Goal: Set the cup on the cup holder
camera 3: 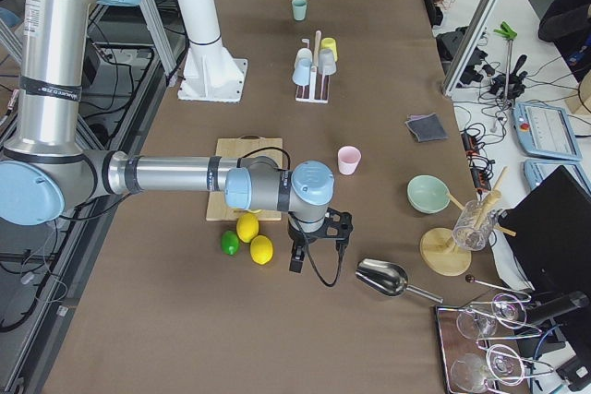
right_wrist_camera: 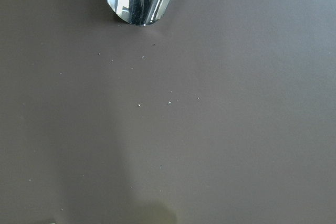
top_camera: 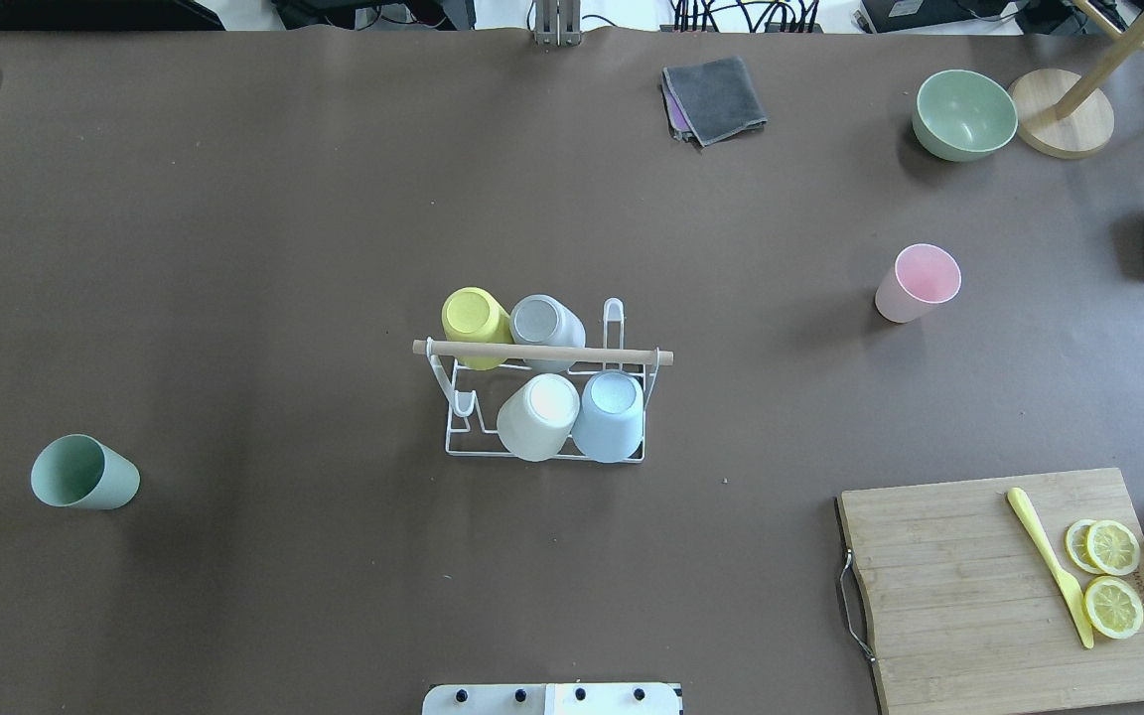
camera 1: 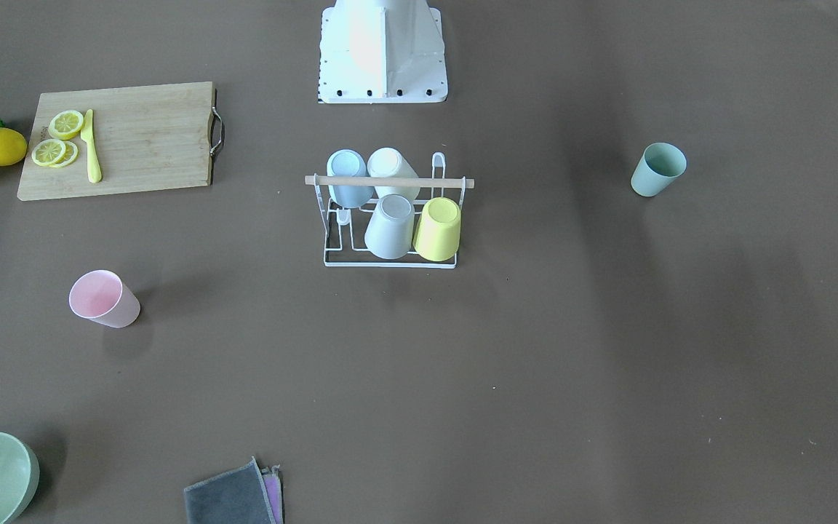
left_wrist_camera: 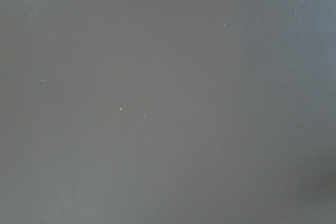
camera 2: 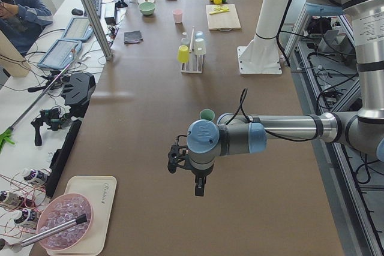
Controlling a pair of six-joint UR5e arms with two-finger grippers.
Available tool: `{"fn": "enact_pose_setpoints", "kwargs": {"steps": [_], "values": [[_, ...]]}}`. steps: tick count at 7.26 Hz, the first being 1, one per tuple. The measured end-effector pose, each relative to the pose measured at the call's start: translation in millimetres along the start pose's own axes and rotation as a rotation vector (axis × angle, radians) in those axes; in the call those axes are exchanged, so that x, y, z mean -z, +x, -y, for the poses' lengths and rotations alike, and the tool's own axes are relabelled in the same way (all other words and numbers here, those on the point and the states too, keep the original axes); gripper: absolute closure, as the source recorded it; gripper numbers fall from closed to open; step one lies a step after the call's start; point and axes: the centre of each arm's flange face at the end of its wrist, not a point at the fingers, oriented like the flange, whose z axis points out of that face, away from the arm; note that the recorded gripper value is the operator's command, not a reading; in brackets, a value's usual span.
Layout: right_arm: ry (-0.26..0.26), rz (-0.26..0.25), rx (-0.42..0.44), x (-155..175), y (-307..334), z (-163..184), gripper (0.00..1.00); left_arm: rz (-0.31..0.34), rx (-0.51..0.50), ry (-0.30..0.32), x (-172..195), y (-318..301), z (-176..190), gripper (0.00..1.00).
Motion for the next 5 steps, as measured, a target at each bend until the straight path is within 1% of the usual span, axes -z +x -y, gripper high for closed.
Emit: {"fn": "enact_pose_setpoints", "kwargs": {"steps": [1, 3, 4, 5], "values": [[0.000, 0.000, 0.001, 0, 0, 0, 0.00, 0.002, 0.000, 0.012, 5, 1, -1, 0.02], [0.006, 0.002, 0.006, 3, -3, 1, 0.00, 0.001, 0.018, 0.010, 5, -2, -6, 0.02], [0.013, 0.003, 0.013, 6, -6, 3, 0.00, 0.004, 0.017, 0.011, 6, -2, 1, 0.02], [0.018, 0.004, 0.018, 7, -8, 6, 0.00, 0.007, 0.007, 0.013, 7, -1, 21, 0.02]]}}
